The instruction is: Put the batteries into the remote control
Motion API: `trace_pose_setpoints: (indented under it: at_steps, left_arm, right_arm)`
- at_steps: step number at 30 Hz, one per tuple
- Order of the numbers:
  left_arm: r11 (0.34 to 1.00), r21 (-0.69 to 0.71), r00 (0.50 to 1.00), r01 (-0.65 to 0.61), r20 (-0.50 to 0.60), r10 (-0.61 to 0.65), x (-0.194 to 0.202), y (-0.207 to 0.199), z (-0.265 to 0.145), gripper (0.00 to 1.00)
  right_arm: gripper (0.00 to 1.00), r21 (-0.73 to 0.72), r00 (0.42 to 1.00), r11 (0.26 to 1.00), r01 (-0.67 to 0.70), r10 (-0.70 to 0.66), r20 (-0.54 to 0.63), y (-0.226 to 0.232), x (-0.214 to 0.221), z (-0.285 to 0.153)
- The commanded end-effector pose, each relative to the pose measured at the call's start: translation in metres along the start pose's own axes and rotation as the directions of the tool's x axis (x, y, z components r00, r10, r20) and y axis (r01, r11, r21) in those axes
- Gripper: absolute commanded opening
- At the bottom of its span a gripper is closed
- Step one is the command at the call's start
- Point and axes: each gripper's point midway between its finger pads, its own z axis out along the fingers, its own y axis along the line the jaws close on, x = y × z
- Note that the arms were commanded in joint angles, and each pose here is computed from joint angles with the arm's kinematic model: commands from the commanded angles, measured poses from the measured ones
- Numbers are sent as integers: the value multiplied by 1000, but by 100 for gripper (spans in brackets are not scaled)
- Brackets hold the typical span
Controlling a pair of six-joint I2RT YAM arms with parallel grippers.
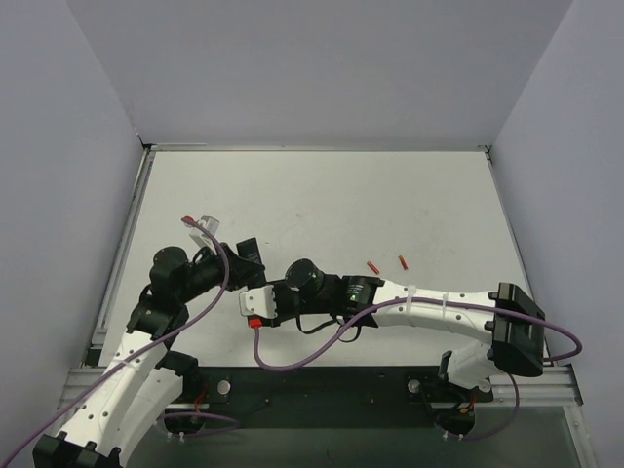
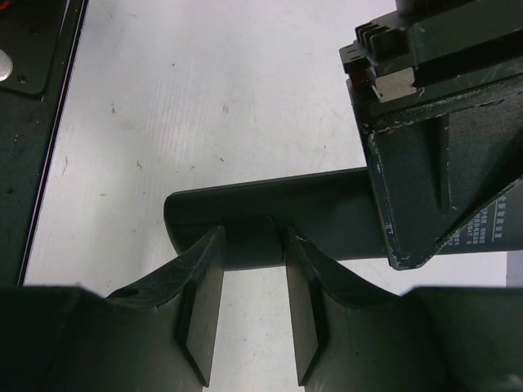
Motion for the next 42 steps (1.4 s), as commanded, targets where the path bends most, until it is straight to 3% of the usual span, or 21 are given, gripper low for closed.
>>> trace_pose_setpoints:
  at_steps: [1,9,16,24,34,42]
  left_arm:
    - [989,64,973,-130,198,115,-53,-25,1,0]
    - [994,-9,970,-112,217,111,-46,1,8,0]
    - [998,21,969,-58,244,51,-35,13,21,0]
    - [1000,1,989,-2,145,2,11,37,50,0]
    - [996,-85,994,9,107,0,27,65,68,0]
    - [988,-153,998,7,66,3,37,83,75,0]
  right_arm:
    - [27,-232,991,967,-102,78,-110,60,35,2]
    - [21,-264,987,954,-139,113,-114,63,40,1]
    - [19,-276,974,937,-215,186,-126,63,55,5]
    - [16,-252,941,908,-334,305,-147,55,83,25]
    - [10,-199,830,806,-557,528,-182,45,121,32]
    - [11,-125,723,713,-689,670,-168,35,123,21]
